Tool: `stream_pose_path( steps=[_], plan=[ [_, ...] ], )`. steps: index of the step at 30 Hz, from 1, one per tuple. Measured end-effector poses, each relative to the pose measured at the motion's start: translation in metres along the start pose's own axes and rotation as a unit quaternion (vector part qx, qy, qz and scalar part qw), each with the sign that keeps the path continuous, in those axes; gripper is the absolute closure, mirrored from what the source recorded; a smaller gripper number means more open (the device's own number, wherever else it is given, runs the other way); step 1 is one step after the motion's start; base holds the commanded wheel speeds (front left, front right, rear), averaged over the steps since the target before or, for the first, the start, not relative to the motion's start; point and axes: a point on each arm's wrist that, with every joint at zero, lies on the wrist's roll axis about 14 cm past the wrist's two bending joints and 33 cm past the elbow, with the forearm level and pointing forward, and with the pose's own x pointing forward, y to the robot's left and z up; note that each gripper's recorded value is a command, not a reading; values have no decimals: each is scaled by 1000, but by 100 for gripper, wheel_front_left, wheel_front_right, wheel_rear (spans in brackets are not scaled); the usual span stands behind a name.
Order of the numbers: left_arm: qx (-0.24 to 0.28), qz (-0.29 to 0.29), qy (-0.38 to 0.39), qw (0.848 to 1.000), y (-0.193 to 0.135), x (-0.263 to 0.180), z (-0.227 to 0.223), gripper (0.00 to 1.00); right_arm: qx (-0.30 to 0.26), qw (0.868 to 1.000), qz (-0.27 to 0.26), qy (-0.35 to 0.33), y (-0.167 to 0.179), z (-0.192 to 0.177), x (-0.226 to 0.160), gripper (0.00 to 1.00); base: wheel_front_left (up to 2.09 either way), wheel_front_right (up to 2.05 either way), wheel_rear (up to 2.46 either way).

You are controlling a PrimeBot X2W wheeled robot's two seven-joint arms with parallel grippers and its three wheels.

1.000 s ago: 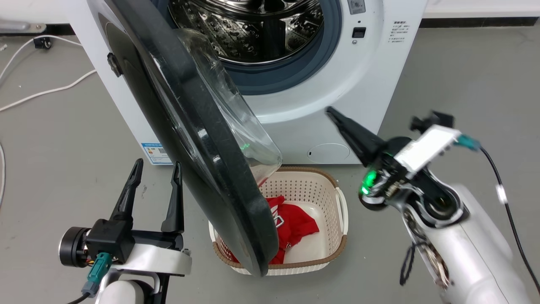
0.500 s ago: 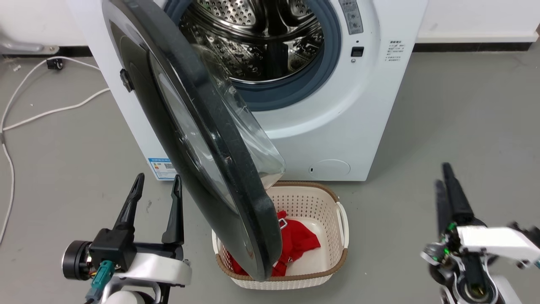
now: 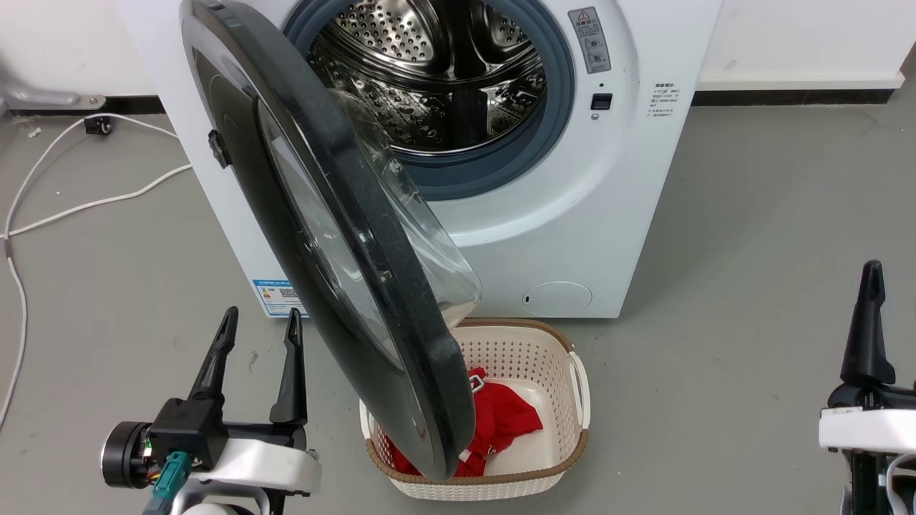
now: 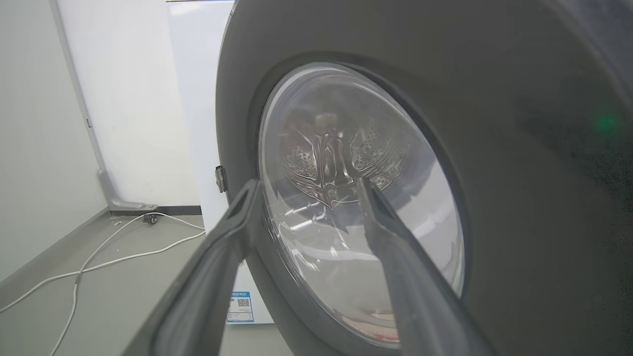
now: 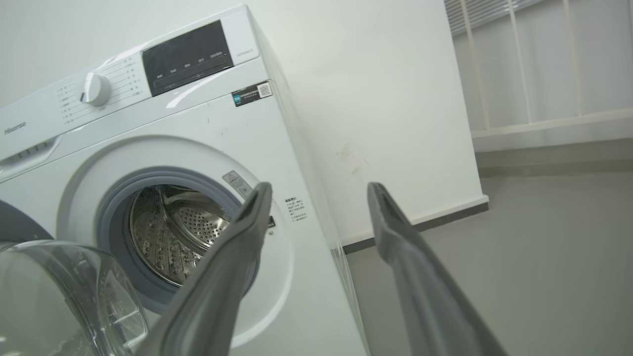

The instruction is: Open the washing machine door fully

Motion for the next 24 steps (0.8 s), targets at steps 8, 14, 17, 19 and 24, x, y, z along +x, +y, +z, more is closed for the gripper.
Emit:
stream_pose_path(
  steps=[8, 14, 17, 19, 24],
  plan=[
    [4, 1, -1, 1000, 2, 2, 1, 0, -167, 982, 84, 21, 36, -8, -16, 0, 0, 0, 0],
    [6, 2, 0, 1000, 3, 3, 0, 0, -204, 971, 115, 53, 48, -29, -29, 0, 0, 0, 0],
    [6, 2, 1, 1000, 3, 3, -1, 0, -195, 972, 114, 73, 46, -41, -34, 0, 0, 0, 0],
    [6, 2, 1, 1000, 4, 3, -2, 0, -186, 972, 111, 89, 43, -50, -36, 0, 0, 0, 0],
    [7, 1, 1, 1000, 3, 4, -2, 0, -180, 973, 109, 92, 43, -53, -35, 0, 0, 0, 0]
  ],
)
